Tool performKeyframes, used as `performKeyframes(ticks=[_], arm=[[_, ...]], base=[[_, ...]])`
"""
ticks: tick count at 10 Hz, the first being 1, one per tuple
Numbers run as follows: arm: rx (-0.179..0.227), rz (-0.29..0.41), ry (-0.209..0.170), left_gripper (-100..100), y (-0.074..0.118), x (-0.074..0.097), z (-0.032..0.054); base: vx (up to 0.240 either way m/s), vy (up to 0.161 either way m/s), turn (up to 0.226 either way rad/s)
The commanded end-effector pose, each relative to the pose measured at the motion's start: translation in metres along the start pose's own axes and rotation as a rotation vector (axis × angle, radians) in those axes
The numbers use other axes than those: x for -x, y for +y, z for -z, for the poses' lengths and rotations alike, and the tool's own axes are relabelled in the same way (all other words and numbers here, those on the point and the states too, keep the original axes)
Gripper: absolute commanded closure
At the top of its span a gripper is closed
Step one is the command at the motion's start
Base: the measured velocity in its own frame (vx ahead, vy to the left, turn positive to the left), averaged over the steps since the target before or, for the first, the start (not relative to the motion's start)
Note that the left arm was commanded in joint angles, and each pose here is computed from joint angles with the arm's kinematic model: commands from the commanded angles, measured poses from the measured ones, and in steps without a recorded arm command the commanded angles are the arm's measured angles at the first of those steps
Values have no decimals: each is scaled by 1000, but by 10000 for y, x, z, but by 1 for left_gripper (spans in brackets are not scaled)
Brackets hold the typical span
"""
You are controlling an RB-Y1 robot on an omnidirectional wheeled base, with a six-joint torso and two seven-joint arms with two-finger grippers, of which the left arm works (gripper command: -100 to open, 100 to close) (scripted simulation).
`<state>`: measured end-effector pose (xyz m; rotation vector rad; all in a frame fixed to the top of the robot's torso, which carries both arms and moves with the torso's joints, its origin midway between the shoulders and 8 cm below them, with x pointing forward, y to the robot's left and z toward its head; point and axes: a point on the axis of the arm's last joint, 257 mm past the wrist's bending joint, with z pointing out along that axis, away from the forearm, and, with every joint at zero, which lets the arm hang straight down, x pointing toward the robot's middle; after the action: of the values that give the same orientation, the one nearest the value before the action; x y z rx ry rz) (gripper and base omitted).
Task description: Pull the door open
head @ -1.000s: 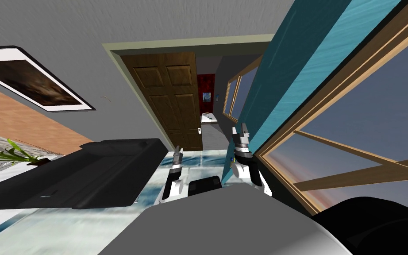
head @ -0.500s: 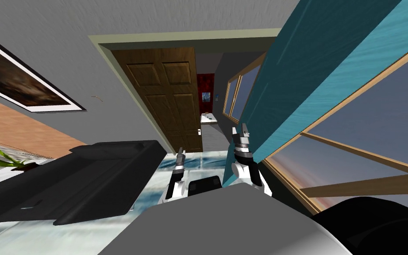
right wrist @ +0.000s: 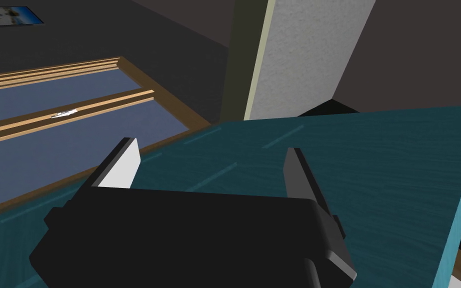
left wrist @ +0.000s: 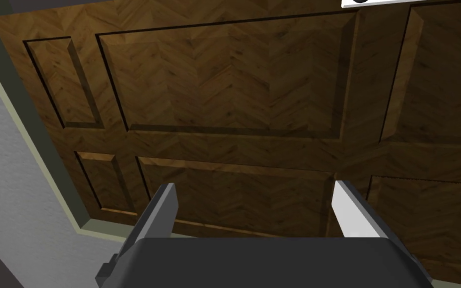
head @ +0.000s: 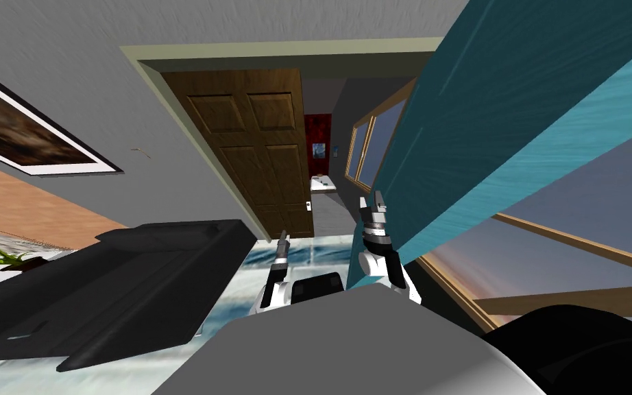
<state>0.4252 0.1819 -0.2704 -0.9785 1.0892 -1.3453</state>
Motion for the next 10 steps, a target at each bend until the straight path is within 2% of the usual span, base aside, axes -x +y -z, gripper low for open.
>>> performKeyframes(ticks=[1,10], arm=[[25,2,10,-100,129,-67,36],[118,12,53,-100,589,-400,200]], base=[[105,2,-19],[100,-4,-2]])
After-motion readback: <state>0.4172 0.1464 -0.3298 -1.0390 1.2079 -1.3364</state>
